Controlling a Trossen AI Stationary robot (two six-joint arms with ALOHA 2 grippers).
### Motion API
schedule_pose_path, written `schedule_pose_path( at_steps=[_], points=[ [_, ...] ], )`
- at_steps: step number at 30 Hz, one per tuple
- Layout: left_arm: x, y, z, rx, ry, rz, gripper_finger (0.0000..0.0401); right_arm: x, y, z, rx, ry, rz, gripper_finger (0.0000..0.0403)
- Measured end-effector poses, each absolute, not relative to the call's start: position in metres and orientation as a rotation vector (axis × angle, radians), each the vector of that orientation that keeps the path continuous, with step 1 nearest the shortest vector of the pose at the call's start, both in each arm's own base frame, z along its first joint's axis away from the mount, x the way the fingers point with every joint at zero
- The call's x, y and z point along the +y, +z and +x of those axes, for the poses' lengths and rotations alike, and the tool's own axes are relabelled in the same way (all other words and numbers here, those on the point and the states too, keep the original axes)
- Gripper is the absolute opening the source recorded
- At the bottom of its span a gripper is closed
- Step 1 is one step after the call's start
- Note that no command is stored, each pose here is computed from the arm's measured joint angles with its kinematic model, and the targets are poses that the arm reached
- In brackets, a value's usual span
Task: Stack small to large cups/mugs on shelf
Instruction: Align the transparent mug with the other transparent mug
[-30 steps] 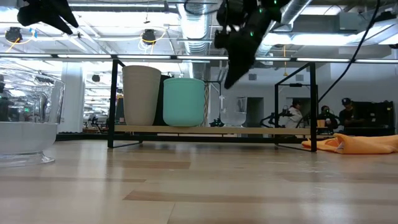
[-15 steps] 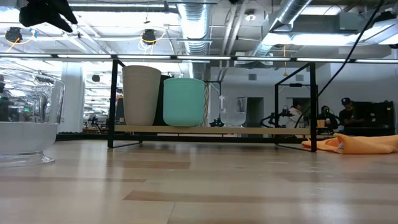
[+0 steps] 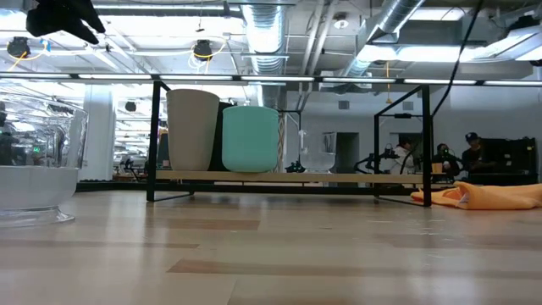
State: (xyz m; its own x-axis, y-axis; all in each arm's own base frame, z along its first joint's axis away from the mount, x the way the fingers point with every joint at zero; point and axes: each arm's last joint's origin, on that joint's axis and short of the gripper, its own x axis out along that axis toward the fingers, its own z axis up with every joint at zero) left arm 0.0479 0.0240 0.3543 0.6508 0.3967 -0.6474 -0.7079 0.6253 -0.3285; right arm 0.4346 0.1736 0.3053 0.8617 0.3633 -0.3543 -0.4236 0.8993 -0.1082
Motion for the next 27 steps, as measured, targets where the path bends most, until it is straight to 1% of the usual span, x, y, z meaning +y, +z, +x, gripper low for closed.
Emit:
schedule_pose_path(
  at_steps=[2,7,13,18,23,27],
  points=[
    [0.024,0.354,0.048,0.566,0.664,-0.603,0.0135,0.183,0.285,0.446,0.318,0.434,-0.207,0.0250],
    [0.024,0.354,0.048,0.571,0.663,-0.599,0.0135,0.200,0.245,0.473,0.361,0.472,-0.229,0.0250],
    [0.023,0.351,0.045,0.613,0.671,-0.602,0.0135,0.199,0.208,0.505,0.428,0.483,-0.230,0.0250],
    [0.022,0.349,0.043,0.652,0.674,-0.595,0.0135,0.190,0.190,0.522,0.555,0.460,-0.241,0.0250],
    [0.022,0.349,0.043,0.653,0.672,-0.592,0.0135,0.179,0.180,0.525,0.708,0.413,-0.271,0.0250],
    [0.022,0.348,0.043,0.653,0.673,-0.592,0.0135,0.175,0.178,0.523,0.772,0.383,-0.314,0.0246]
  ],
)
